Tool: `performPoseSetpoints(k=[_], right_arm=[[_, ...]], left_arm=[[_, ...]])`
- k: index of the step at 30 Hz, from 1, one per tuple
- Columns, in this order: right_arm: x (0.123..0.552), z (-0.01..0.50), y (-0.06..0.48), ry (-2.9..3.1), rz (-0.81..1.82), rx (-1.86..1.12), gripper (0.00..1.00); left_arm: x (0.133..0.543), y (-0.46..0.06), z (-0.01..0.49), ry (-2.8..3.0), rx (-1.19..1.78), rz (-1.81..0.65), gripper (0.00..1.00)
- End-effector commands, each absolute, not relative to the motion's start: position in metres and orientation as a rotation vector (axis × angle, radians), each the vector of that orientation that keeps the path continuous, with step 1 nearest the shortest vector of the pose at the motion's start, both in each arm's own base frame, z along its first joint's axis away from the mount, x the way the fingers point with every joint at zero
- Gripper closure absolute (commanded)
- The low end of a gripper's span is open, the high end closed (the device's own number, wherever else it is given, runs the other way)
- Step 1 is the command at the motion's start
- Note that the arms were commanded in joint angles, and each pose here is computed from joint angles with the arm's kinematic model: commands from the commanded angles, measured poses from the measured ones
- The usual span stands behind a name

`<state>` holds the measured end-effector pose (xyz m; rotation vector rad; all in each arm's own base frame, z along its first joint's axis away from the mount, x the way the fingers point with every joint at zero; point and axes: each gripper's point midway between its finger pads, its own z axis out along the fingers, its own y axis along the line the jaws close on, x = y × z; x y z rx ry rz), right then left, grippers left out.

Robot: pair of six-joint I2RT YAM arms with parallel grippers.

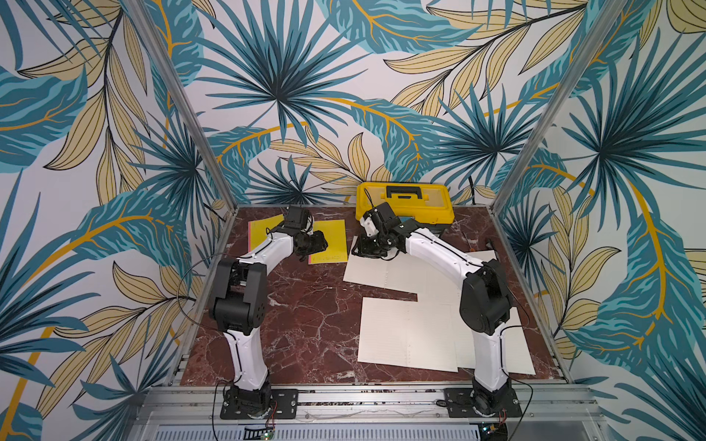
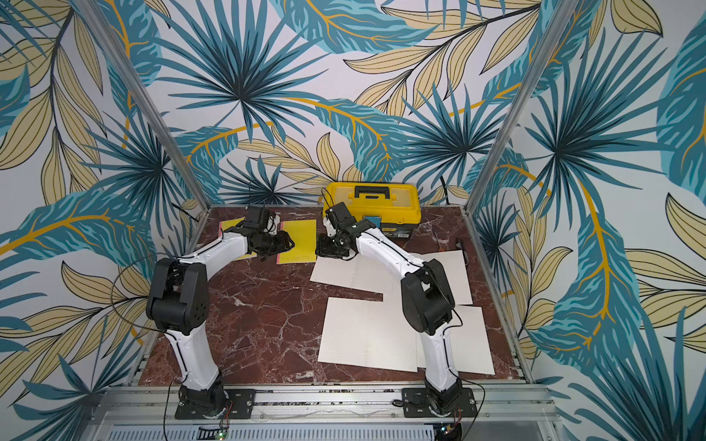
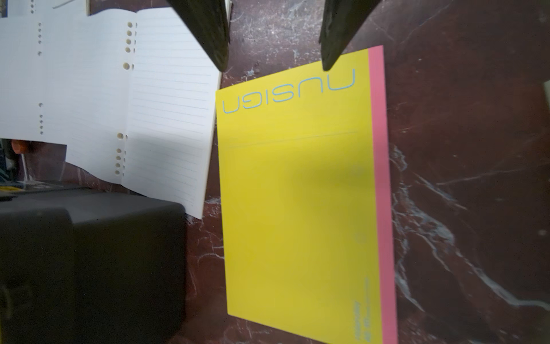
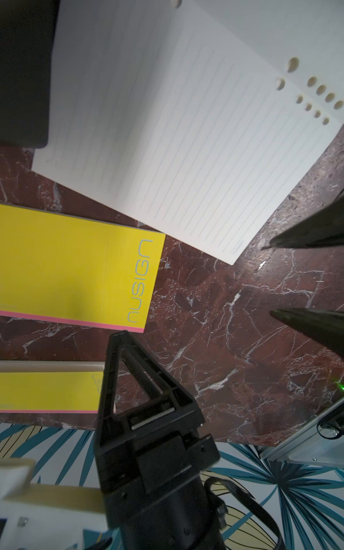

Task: Close the notebook
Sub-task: Adjust the notebook at the center of the board.

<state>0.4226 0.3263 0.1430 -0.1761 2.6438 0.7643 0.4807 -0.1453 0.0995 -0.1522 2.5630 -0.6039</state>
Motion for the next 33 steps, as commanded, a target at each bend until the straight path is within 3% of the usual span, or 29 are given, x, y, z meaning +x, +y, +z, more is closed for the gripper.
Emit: performPoseSetpoints(k=[1,14,33], right_arm=[[0.413,0.141,0.316,2.640,0.745,-0.137,0.66],[0.381,0.134,0.284,2.662,0.679,-0.085,0.66],[0.374,0.129,0.276,2.678,0.680,-0.058,0.66]], left_arm=[[0.488,-0.172,0.106,2.537,-0.062,-0.680,0.49],[0.508,-0.228,0.081,2.543,0.007,-0.855,0.49],[0.514,-0.249,0.062,2.536,-0.001,-1.008,0.48]])
